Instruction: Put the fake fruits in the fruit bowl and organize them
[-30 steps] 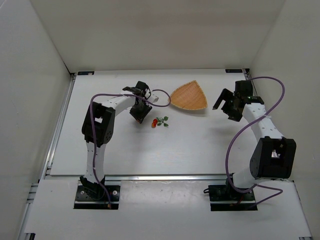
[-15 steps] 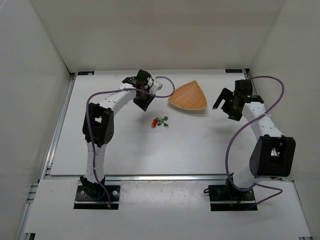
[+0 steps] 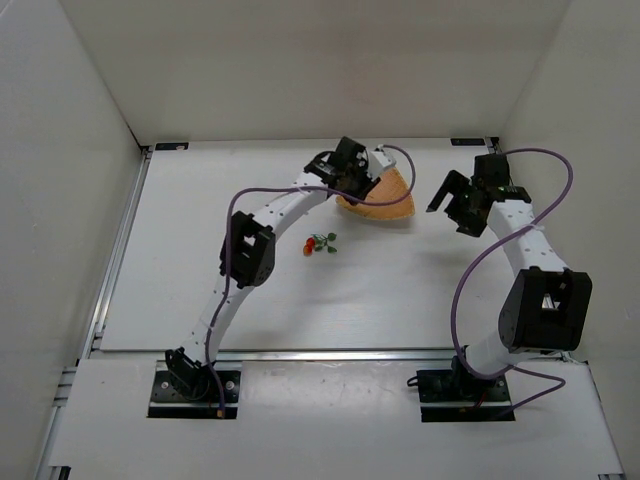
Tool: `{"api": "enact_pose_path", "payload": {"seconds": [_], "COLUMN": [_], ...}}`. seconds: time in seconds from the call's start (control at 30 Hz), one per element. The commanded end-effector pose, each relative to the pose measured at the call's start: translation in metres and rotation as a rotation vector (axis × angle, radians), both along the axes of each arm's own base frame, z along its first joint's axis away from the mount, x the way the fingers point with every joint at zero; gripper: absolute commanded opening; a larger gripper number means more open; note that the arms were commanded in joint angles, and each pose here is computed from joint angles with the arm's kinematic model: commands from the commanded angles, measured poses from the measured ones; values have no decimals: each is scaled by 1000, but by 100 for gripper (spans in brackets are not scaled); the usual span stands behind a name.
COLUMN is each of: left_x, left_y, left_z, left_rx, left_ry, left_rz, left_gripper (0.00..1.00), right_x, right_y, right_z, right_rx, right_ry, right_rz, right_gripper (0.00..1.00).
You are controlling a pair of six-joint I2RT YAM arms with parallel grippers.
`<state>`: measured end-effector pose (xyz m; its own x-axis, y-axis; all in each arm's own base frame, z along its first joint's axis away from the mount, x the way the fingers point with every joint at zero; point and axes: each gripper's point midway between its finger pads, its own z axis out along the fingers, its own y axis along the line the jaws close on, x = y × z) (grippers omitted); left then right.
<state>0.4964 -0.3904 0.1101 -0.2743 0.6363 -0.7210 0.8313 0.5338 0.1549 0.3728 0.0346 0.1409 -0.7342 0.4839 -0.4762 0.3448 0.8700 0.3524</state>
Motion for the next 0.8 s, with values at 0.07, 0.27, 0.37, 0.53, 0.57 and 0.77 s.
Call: {"api": "enact_pose_path", "payload": {"seconds": [0.07, 0.27, 0.37, 0.53, 0.57, 0.77], "left_x": [12, 23, 23, 33, 38, 50], "left_y": [-51, -53, -53, -19, -5, 139], "left_z": [40, 50, 50, 84, 88, 93], "left_rx": [-159, -161, -140, -75, -55, 21], "left_ry": [-134, -195, -214, -305, -319, -256], "left_rz": [-71, -30, -15, 141, 183, 520], "left_gripper": [41, 95, 100, 100, 100, 100], "right_x": [8, 7, 6, -2, -8, -22], "right_y": [-3, 1, 2, 12, 33, 158], "right_z": [21, 22, 19, 17, 17, -6], "right_rx": [23, 40, 42, -65, -90, -159], "right_ry": [-53, -61, -59, -101, -109, -109], "right_rz": [-15, -2, 11, 141, 226, 723], "right_gripper": [100, 100, 100, 100, 100, 100]}}
